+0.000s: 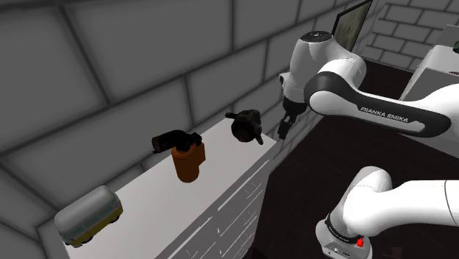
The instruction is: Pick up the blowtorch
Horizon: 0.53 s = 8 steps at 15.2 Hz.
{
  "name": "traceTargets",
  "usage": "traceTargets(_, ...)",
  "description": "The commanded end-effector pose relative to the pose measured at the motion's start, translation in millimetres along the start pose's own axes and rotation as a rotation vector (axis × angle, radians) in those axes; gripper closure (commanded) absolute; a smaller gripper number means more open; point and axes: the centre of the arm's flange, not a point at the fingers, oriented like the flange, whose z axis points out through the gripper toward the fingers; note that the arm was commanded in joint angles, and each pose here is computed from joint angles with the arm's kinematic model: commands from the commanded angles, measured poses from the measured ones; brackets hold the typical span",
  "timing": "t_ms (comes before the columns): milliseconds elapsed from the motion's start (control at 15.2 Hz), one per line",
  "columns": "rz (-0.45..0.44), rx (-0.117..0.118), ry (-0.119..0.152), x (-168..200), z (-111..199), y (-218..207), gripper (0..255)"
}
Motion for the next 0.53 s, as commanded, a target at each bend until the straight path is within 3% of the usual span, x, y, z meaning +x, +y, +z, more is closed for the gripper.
traceTargets(0,0.0,0.0,0.0,0,0,0,0)
traceTargets(462,-0.299,0.084,0.068,77,-4,-18,0)
